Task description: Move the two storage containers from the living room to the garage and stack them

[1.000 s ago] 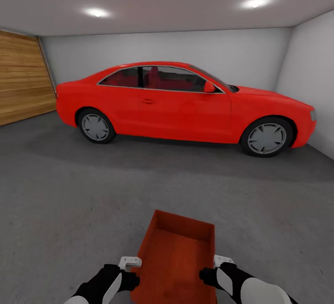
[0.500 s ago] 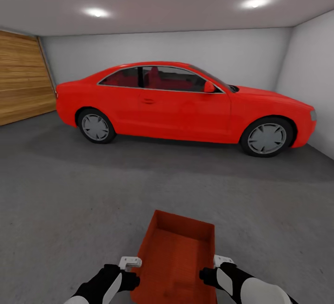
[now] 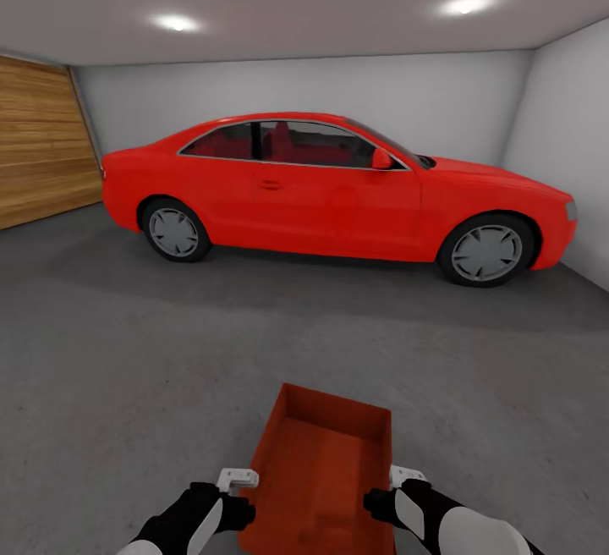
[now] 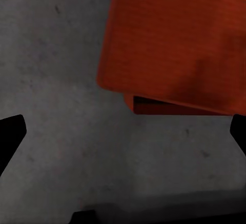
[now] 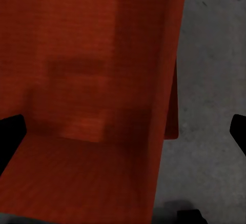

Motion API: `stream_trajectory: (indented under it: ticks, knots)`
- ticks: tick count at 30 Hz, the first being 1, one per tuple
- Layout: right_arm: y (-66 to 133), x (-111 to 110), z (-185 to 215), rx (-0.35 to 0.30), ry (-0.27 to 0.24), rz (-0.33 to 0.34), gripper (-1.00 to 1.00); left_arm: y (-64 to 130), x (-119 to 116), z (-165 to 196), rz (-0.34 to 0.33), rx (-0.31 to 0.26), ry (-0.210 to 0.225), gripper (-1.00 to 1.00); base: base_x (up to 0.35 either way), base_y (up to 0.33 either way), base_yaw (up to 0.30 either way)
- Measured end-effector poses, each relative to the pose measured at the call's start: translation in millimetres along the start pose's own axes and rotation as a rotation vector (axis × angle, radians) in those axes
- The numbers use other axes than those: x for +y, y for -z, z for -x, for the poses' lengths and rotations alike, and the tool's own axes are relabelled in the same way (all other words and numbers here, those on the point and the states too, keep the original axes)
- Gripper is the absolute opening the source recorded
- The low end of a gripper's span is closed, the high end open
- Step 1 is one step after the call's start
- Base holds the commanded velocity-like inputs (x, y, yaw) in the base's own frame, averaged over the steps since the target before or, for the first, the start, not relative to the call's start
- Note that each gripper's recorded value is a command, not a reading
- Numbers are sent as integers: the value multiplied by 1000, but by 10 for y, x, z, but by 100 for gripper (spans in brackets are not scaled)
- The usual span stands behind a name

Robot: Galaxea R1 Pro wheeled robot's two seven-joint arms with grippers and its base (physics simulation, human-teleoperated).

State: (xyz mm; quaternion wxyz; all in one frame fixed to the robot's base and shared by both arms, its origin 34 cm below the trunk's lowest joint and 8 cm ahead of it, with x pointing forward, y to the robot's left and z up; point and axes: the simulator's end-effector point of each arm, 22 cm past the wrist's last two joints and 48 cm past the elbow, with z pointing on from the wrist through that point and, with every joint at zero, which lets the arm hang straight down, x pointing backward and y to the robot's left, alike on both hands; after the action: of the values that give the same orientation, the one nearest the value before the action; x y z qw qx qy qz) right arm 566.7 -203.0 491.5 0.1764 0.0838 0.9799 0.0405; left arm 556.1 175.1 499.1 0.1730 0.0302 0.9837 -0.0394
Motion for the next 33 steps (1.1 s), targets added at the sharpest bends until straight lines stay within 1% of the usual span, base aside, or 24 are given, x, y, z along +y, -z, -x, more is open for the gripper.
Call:
stream_trajectory:
  ticks: [15,21,33]
  knots:
    - [0,10,-2,0,0,1,100,4,-37,14,-4,-3,2,100,-7,0,0]
    - [-4,13,-3,1,0,2,100,-1,-19,9,1,-1,0,100,-253,0,0]
    - [-4,14,-3,1,1,3,100,-2,-20,4,1,0,0,100,-330,0,0]
